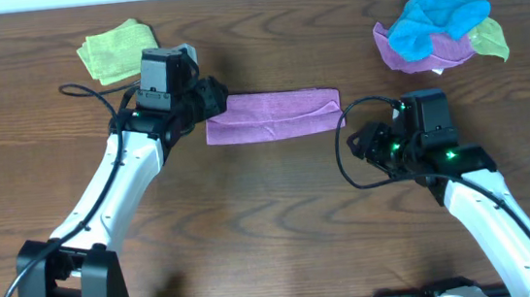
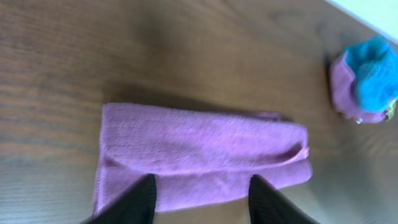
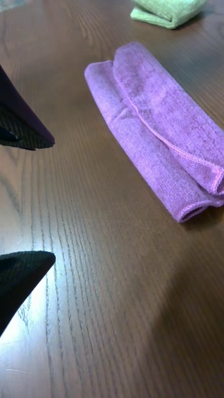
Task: Fold the cloth
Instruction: 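Grasp the strip ends with both grippers and lift them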
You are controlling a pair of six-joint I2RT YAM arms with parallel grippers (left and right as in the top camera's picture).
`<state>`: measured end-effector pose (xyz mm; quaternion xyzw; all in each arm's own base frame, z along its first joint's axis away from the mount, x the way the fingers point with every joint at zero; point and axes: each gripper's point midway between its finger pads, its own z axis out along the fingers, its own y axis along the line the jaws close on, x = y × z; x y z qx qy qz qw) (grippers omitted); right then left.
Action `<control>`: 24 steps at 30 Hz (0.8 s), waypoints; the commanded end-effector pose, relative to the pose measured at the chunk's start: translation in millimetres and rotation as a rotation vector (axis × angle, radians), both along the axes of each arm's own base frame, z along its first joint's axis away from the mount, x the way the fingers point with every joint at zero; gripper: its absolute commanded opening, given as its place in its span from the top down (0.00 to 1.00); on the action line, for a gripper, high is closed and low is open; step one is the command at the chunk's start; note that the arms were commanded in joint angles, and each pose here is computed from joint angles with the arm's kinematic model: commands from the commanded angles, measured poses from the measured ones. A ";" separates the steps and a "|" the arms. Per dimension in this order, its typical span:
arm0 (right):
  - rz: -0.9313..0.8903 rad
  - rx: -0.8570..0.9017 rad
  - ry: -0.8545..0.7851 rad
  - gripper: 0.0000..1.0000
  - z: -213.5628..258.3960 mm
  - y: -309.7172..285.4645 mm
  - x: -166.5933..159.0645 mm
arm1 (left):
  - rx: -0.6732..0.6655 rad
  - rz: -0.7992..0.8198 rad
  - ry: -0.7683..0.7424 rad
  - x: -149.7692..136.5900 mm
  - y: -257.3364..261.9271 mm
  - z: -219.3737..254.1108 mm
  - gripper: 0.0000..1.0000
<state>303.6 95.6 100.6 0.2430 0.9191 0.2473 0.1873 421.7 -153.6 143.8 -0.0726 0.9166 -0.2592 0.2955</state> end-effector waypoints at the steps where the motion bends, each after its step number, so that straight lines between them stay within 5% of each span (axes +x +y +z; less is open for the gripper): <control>1: 0.006 0.021 -0.014 0.47 3.9 0.7 0.4 | -0.031 0.029 -0.013 11.7 -3.2 1.1 0.85; 2: 0.006 0.023 -0.016 0.47 4.3 1.0 0.9 | -0.049 0.057 -0.011 16.2 -3.0 0.2 0.94; 24: -0.025 0.040 -0.063 0.43 10.8 1.3 13.1 | -0.025 0.157 0.296 15.0 -13.4 -148.8 0.94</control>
